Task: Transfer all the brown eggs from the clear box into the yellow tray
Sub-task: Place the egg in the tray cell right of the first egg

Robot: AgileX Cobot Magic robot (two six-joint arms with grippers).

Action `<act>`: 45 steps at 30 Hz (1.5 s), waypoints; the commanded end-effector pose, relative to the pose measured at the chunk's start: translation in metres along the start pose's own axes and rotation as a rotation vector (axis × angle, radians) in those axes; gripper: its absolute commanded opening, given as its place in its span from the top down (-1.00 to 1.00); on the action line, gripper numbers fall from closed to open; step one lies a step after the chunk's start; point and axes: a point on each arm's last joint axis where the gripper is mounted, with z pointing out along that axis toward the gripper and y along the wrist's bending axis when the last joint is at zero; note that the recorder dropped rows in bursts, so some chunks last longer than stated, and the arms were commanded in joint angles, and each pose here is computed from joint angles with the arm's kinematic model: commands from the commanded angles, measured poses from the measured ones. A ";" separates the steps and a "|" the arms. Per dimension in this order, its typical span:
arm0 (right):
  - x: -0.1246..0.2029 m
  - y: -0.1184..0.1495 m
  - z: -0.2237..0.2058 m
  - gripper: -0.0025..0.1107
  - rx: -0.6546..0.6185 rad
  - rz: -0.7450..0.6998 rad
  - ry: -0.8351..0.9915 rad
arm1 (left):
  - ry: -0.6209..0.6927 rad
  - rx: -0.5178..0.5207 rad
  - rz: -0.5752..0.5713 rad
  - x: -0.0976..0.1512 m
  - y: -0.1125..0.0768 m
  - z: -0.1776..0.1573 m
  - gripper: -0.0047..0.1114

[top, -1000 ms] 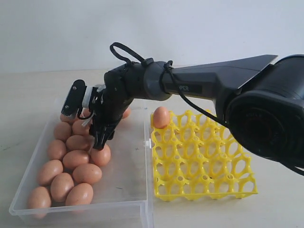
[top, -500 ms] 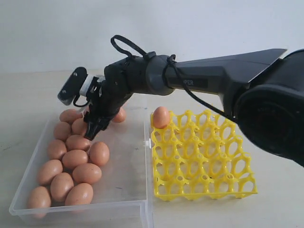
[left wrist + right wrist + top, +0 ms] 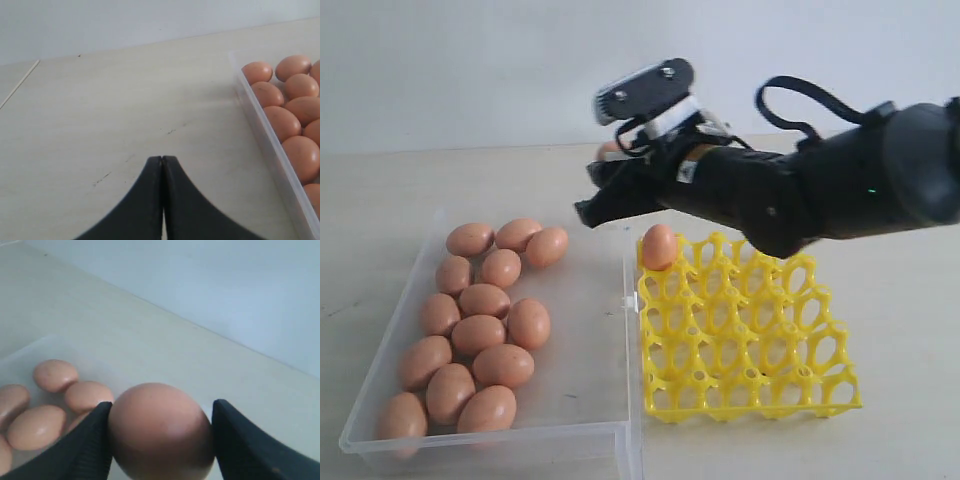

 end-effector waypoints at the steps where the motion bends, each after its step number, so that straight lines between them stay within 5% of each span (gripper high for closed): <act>1: 0.021 -0.028 -0.026 0.96 0.118 0.183 0.022 | -0.020 0.007 -0.005 -0.002 0.000 -0.001 0.92; 11: 0.055 -0.047 -0.028 0.96 0.207 0.387 0.149 | -0.020 0.007 -0.005 -0.002 0.000 -0.001 0.92; 33: 0.084 -0.041 -0.007 0.94 0.167 0.265 0.184 | -0.020 0.007 -0.005 -0.002 0.000 -0.001 0.92; 45: 0.082 -0.042 -0.006 0.12 0.156 0.247 0.184 | -0.020 0.007 -0.005 -0.002 0.000 -0.001 0.92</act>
